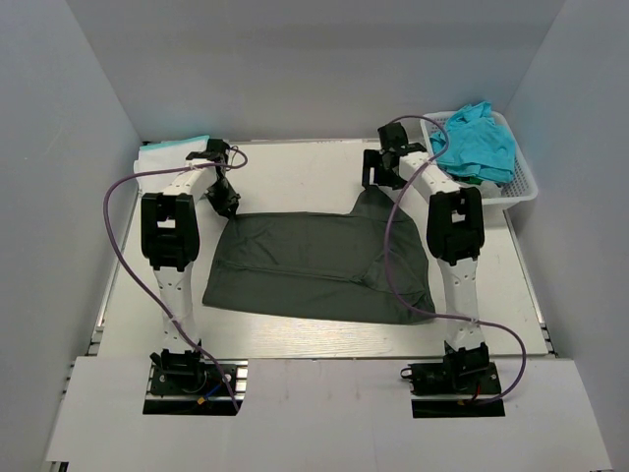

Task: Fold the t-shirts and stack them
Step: Grap the side of the flattened tshirt furthest away from the robot with both arms

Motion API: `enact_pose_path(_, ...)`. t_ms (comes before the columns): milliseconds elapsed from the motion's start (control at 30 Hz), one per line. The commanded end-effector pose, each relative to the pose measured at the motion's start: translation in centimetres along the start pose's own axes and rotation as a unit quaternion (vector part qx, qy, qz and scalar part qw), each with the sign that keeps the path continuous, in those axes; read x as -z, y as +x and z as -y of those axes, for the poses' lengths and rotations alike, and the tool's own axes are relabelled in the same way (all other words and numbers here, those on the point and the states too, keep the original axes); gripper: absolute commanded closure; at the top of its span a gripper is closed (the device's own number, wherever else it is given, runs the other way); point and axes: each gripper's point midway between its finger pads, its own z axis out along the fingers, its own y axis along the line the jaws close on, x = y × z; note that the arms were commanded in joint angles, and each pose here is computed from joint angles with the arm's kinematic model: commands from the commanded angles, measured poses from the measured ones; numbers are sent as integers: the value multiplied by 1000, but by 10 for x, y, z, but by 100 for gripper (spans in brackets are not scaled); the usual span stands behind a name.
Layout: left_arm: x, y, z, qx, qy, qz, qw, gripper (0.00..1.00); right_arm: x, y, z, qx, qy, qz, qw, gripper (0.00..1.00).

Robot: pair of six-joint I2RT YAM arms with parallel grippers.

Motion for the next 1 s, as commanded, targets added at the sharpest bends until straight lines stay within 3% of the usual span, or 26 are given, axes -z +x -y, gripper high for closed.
enact_pose_path(0,-6,8,-3,-7,2,-16,1000,73,-13,-24,-1,11,3,39,999,10)
enact_pose_path(100,-8,9,-3,-8,0,-20,1000,82,-21,-19,-3,12,-1,37,999,10)
enact_pose_path(233,-9,11,3,-8,14,-29,999,85,-30,-13,-9,40,-17,36,998,14)
enact_pose_path(333,-8,15,0,-13,9,-37,999,86,-30,-8,-13,46,-19,29,998,49)
enact_pose_path(367,-7,17,-1,-14,6,-40,999,86,-28,-7,-15,44,-23,28,998,74)
enact_pose_path(433,-8,16,-6,-14,-5,-38,999,86,-21,-7,-16,44,-23,30,998,96)
enact_pose_path(467,-5,16,-6,-15,-6,-40,999,86,-13,-12,-16,48,-24,37,998,100)
enact_pose_path(633,16,3,-5,-17,-1,-14,1000,86,16,-27,-14,38,-16,74,996,100)
enact_pose_path(733,36,-8,-4,-20,-5,21,1000,86,55,-46,-16,39,-24,116,992,100)
enact_pose_path(967,70,-12,-8,-53,23,76,995,85,111,-19,-13,33,-45,139,989,100)
